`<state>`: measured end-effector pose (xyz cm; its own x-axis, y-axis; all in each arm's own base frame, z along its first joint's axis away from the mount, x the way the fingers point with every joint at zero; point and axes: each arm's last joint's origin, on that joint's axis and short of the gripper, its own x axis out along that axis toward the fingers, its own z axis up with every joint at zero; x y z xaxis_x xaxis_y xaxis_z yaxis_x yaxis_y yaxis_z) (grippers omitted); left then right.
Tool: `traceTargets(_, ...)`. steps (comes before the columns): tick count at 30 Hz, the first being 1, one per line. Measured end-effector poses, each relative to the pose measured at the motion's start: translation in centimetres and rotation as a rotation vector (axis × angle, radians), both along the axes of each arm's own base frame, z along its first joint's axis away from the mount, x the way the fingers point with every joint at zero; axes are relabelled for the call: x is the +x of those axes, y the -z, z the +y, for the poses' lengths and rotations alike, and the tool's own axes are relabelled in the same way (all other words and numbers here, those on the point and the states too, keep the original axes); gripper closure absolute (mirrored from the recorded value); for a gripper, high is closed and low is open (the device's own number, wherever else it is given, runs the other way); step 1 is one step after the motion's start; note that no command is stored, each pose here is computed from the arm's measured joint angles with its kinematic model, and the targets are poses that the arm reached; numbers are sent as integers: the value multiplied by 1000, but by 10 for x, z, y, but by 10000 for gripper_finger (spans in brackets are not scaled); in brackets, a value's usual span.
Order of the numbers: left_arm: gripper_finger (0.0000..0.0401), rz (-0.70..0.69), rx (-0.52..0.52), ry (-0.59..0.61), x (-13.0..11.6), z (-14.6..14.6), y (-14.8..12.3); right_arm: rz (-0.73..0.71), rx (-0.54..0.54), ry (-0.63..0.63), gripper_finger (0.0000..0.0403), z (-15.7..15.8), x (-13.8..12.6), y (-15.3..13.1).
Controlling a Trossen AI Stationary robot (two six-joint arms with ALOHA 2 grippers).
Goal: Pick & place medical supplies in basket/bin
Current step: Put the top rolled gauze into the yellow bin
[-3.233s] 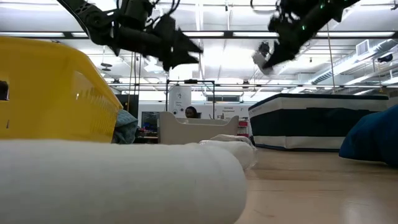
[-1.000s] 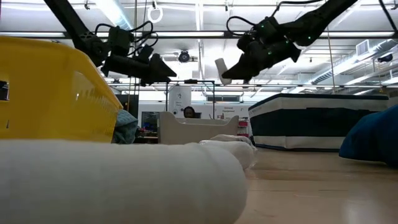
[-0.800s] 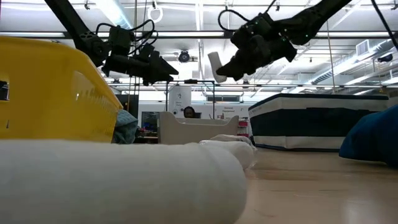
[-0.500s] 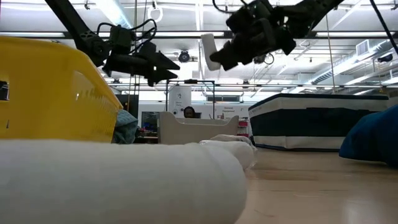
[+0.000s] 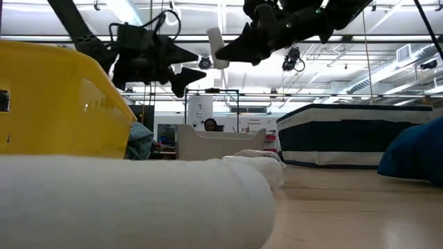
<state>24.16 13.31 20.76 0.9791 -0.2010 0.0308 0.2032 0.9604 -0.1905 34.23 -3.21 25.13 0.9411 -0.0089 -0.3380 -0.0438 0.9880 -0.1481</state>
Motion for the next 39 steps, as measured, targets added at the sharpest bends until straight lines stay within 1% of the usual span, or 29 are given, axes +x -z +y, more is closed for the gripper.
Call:
traceTargets(5, 103, -126, 24, 30, -5, -27, 3, -27, -1, 47, 377, 11, 2, -3)
traceTargets(9, 103, -143, 52, 56, 0, -44, 5, -69, 18, 59, 377, 14, 3, -6)
traceTargets(14, 103, -186, 122, -3, 7, -61, 3, -82, 30, 81, 377, 13, 3, -7)
traceTargets(16, 103, -208, 144, -17, 11, -65, -1, -83, 30, 80, 377, 13, 3, -8)
traceTargets(20, 103, -241, 150, -47, 18, -67, -11, -96, 21, 80, 377, 12, 4, -9)
traceTargets(26, 103, -200, 151, -47, 32, -67, -19, -111, 0, 74, 377, 12, 4, -10)
traceTargets(30, 105, -190, 169, -53, 35, -68, -20, -116, -8, 72, 377, 12, 4, -11)
traceTargets(34, 125, -200, 175, -80, 35, -67, -21, -116, -15, 71, 377, 12, 4, -11)
traceTargets(37, 160, -207, 195, -90, 35, -68, -22, -116, -16, 74, 377, 11, 4, -11)
traceTargets(39, 192, -211, 208, -90, 36, -69, -22, -116, -17, 75, 377, 11, 4, -11)
